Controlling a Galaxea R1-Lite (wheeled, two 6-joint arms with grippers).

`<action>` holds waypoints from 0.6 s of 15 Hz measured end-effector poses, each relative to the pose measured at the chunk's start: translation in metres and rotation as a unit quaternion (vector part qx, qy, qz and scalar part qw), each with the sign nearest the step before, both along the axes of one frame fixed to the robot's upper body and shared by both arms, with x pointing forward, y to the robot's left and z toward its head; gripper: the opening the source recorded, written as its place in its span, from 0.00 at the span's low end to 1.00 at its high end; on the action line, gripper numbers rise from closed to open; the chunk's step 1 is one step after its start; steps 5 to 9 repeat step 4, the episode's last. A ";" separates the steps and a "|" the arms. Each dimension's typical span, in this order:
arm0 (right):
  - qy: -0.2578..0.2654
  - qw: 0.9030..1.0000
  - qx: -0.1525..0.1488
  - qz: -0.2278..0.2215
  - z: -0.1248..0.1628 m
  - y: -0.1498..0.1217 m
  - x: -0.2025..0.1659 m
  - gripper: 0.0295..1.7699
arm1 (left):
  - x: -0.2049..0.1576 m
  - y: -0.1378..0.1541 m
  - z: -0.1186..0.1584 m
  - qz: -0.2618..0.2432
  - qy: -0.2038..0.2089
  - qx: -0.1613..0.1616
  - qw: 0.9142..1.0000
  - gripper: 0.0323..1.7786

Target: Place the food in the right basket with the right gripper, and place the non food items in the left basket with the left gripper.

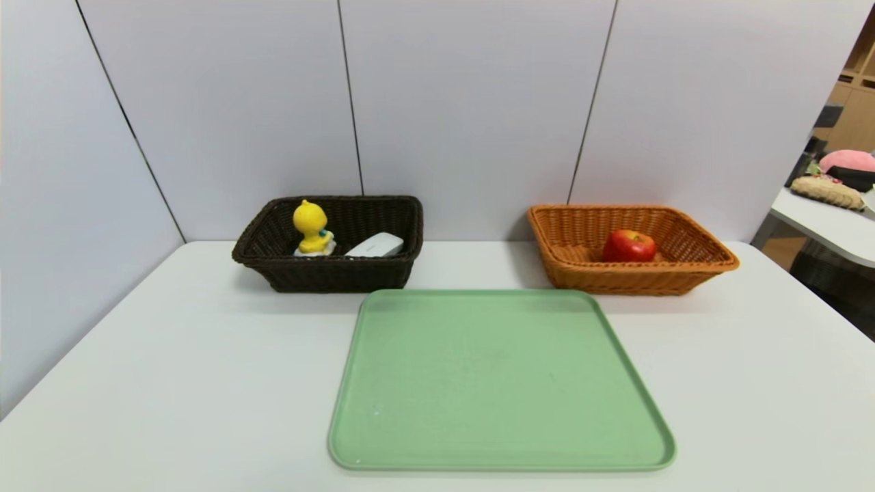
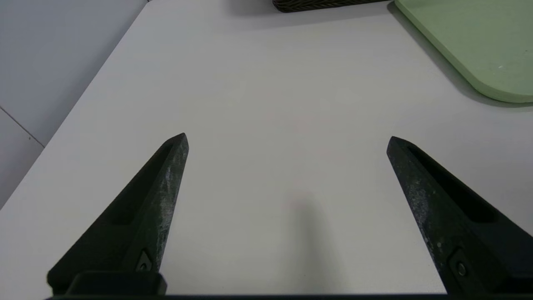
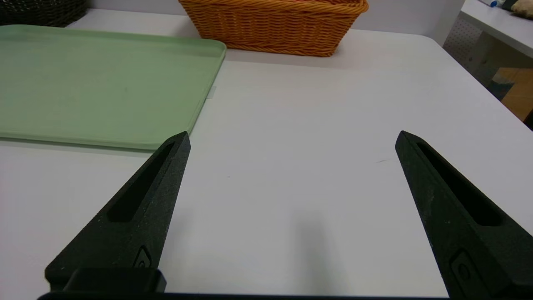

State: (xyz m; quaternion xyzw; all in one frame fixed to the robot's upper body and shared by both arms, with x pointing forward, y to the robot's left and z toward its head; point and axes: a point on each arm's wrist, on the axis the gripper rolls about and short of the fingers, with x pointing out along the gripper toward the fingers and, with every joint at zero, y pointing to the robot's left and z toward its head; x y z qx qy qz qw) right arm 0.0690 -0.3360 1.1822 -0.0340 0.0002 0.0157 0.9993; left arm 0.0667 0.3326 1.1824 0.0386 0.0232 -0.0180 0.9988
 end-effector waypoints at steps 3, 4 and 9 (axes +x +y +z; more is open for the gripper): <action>0.000 1.000 -0.002 0.000 0.000 0.000 0.000 0.96 | 0.000 0.000 0.000 0.000 0.000 0.000 1.000 0.95; 0.000 1.000 -0.002 0.000 0.000 0.000 0.000 0.96 | 0.000 0.000 0.000 0.000 0.000 0.000 1.000 0.95; 0.000 1.000 -0.002 0.000 0.000 0.000 0.000 0.96 | 0.000 0.000 0.000 0.000 0.000 0.000 1.000 0.95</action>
